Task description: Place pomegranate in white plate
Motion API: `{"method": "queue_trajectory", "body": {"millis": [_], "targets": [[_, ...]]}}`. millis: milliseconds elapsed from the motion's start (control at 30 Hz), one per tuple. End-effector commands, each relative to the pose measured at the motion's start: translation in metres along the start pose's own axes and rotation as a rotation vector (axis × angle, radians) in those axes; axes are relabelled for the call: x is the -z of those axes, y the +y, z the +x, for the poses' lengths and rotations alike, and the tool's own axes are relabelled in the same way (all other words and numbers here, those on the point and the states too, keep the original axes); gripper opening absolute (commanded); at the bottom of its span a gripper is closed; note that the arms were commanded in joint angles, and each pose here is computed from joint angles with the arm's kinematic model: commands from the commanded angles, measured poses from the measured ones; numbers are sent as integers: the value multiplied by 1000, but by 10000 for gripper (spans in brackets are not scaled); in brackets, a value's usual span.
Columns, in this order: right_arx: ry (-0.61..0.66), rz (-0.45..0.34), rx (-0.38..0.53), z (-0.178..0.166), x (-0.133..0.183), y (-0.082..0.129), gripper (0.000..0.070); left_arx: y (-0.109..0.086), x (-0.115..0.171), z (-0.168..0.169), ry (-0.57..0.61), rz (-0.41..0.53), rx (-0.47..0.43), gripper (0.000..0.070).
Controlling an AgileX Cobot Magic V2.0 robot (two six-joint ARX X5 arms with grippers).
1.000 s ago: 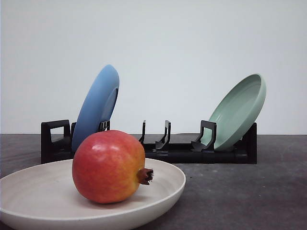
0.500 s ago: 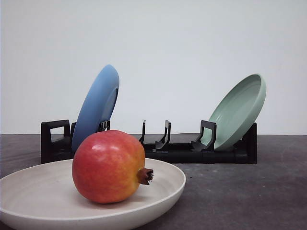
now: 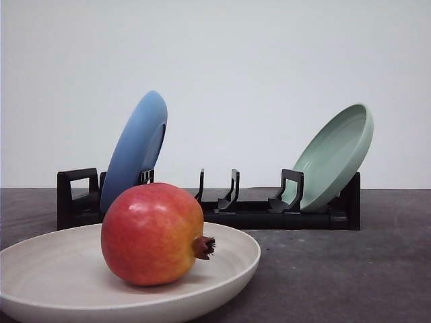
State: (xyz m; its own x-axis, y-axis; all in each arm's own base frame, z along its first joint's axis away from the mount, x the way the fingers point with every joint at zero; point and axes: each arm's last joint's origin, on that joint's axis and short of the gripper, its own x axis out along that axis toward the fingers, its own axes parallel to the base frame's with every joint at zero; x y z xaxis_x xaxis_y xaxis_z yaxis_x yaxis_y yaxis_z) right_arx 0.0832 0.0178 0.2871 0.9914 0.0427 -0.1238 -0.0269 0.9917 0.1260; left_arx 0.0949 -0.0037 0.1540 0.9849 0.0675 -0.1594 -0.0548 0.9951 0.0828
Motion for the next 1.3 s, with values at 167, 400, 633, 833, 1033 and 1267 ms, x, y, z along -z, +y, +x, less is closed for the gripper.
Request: {"method": "queue_trajectory", "body": {"millis": [167, 400, 633, 833, 1033, 1267], "targets": [[-151, -107, 148, 18, 35, -27, 11, 0, 4, 1, 8, 4, 3, 0], [-89, -101, 205, 24, 79, -42, 11, 0, 4, 1, 8, 4, 3, 0], [-62, -98, 208, 28, 109, -46, 11, 0, 4, 1, 8, 4, 3, 0], [-22, -89, 205, 30, 124, -47, 11, 0, 4, 1, 8, 4, 3, 0], [36, -96, 187, 28, 130, -45, 11, 0, 4, 1, 8, 4, 3, 0], [42, -133, 138, 28, 131, -41, 11, 0, 4, 1, 8, 4, 3, 0]]}}
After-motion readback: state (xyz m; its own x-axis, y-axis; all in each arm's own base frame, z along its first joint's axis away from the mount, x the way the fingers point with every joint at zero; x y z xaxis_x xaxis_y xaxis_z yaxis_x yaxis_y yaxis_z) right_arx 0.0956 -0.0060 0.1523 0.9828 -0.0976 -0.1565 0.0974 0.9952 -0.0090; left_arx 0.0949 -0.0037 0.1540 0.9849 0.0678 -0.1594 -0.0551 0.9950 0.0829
